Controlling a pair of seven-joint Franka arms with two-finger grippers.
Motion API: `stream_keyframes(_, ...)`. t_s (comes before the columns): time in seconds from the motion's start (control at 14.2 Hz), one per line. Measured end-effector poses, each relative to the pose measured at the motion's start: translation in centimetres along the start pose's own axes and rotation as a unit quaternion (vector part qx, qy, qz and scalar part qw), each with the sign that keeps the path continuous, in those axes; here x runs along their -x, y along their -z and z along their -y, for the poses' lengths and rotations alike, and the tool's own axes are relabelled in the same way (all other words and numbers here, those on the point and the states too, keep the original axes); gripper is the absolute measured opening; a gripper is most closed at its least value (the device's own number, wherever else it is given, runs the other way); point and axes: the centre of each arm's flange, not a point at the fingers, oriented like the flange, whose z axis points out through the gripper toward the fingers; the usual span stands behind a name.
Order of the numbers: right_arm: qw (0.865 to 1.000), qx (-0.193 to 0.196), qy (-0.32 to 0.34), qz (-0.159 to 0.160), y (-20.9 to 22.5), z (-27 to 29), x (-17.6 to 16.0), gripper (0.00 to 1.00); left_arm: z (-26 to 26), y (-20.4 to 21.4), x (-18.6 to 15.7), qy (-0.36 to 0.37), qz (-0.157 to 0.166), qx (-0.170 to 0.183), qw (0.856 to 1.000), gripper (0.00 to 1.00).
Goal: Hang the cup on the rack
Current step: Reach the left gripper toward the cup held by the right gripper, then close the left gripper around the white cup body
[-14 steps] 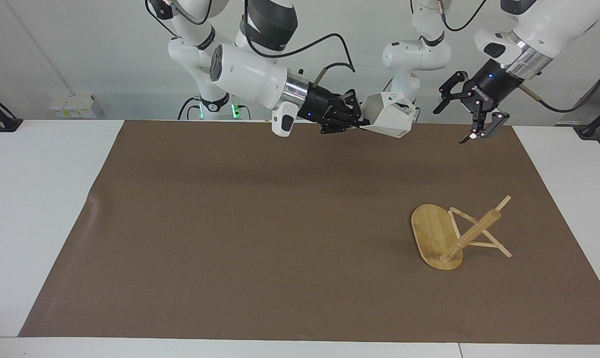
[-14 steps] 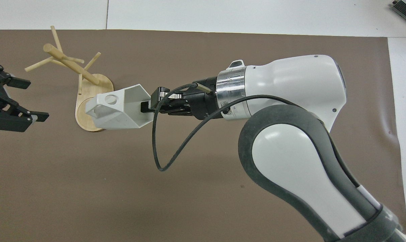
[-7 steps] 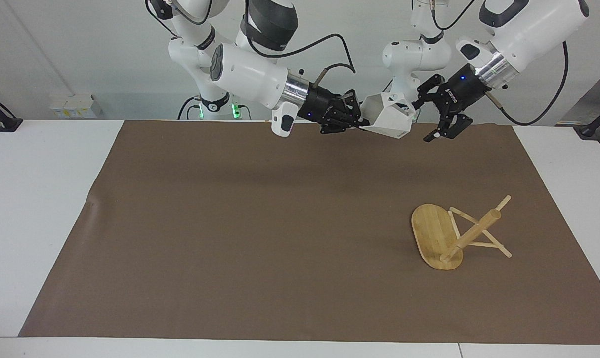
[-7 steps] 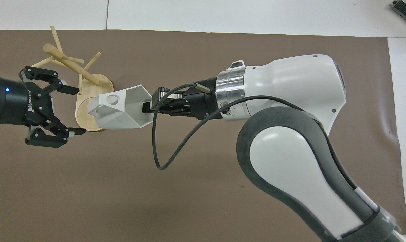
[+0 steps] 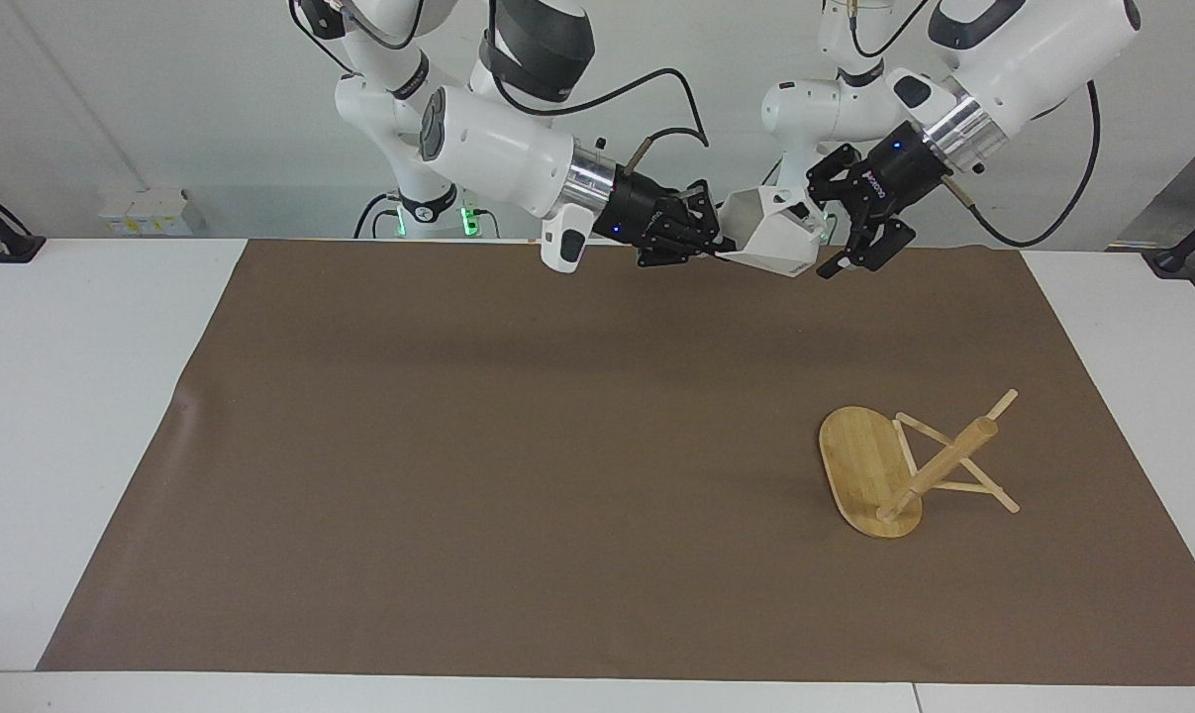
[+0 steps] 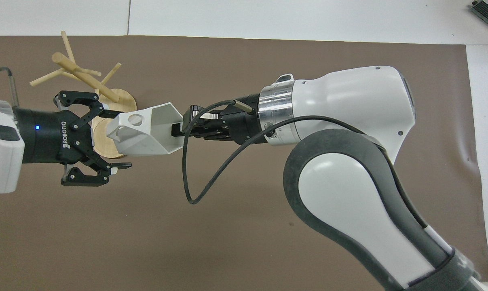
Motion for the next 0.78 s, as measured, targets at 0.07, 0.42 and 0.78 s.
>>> stream_keyframes(0.07, 1.000, 0.000, 0.000, 0.000, 0.00, -0.01, 0.00, 0.04, -0.11, -0.26, 0.23, 0.003, -0.003, -0.002, 1.000, 1.00)
stream_keyframes(0.42, 1.000, 0.002, 0.000, 0.001, -0.08, -0.12, 0.02, 0.04, -0.67, -0.36, 0.12, 0.005, -0.013, -0.007, 1.000, 1.00)
stream_keyframes(0.78, 1.000, 0.002, -0.005, 0.001, -0.16, -0.15, 0.06, 0.04, -0.85, -0.64, 0.01, 0.007, -0.015, -0.004, 1.000, 1.00)
